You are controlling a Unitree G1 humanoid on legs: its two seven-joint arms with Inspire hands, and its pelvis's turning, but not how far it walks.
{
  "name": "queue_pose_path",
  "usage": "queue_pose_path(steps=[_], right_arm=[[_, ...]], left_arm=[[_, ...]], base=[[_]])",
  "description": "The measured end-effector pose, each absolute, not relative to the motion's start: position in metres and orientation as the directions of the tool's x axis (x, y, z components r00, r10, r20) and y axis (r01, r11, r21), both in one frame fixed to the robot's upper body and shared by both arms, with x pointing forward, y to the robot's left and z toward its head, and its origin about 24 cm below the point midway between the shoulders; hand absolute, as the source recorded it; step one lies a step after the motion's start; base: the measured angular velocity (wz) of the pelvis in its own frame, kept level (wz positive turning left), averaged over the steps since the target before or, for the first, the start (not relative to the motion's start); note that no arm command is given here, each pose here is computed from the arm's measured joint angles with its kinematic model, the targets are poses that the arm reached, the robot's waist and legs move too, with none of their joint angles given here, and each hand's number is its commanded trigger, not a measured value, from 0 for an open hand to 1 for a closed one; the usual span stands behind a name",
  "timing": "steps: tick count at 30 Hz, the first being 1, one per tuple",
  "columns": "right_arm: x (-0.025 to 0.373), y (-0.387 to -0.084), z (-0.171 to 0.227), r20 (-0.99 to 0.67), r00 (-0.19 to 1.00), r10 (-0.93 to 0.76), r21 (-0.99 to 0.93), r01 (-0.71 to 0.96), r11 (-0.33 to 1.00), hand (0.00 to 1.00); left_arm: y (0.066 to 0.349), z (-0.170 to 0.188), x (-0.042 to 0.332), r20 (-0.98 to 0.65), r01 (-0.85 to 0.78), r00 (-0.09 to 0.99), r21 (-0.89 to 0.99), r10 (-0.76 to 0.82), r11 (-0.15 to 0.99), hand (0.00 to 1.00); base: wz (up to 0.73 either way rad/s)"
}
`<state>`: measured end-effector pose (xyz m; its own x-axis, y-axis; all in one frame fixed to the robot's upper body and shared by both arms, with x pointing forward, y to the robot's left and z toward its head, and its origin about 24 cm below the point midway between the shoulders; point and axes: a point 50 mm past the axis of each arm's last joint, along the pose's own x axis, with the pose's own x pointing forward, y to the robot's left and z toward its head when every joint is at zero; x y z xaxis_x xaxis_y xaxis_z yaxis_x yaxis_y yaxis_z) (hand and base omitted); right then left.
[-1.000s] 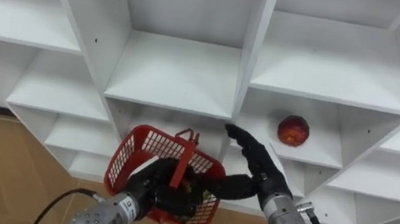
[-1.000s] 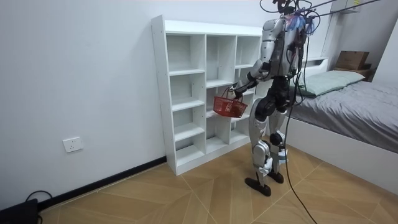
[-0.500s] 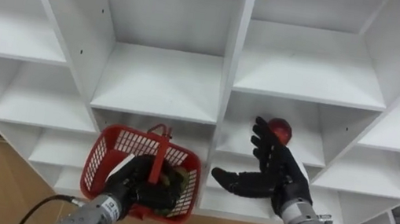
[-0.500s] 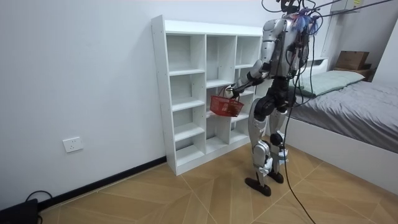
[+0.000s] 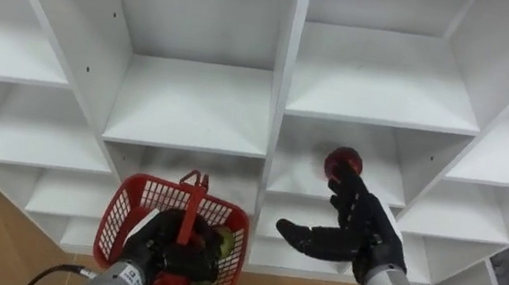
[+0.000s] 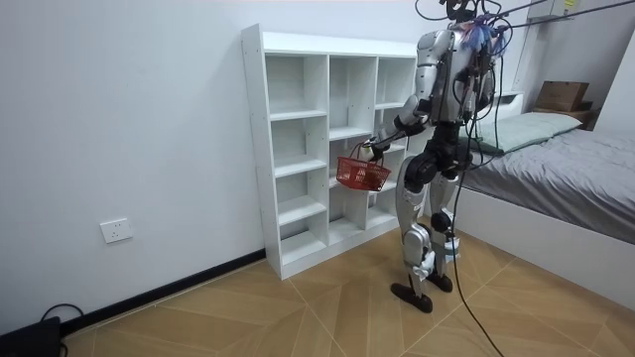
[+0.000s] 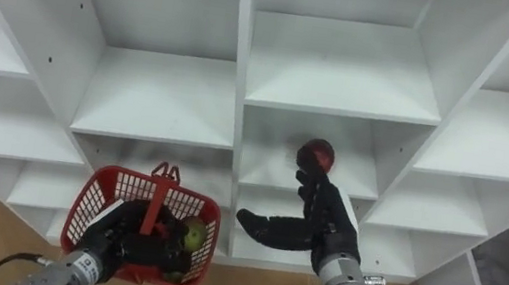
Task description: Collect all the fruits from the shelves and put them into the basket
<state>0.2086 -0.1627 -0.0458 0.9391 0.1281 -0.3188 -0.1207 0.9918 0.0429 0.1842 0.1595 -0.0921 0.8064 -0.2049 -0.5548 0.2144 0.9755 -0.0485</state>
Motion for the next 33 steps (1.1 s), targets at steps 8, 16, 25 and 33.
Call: queue_pose_path(steps=[8,16,25,33], right_arm=[[0.207,-0.165,-0.047,-0.327,0.941,0.090,0.058,-0.075,0.995,0.00],[0.210,-0.171,-0.045,-0.316,0.948,0.033,0.016,-0.029,0.999,0.00],[0.217,-0.181,-0.043,-0.306,0.950,-0.068,-0.039,0.059,0.997,0.00],[0.230,-0.202,-0.048,-0.333,0.927,-0.171,-0.112,0.142,0.984,0.00]], left_arm=[[0.162,-0.092,0.184,-0.557,0.215,0.806,-0.042,-0.201,0.976,1.00],[0.162,-0.091,0.185,-0.550,0.205,0.814,-0.030,-0.187,0.978,1.00],[0.162,-0.091,0.185,-0.554,0.231,0.810,-0.002,-0.193,0.973,1.00],[0.168,-0.090,0.186,-0.552,0.211,0.816,0.004,-0.174,0.977,1.00]], base=[[-0.03],[0.01],[0.01],[0.03]])
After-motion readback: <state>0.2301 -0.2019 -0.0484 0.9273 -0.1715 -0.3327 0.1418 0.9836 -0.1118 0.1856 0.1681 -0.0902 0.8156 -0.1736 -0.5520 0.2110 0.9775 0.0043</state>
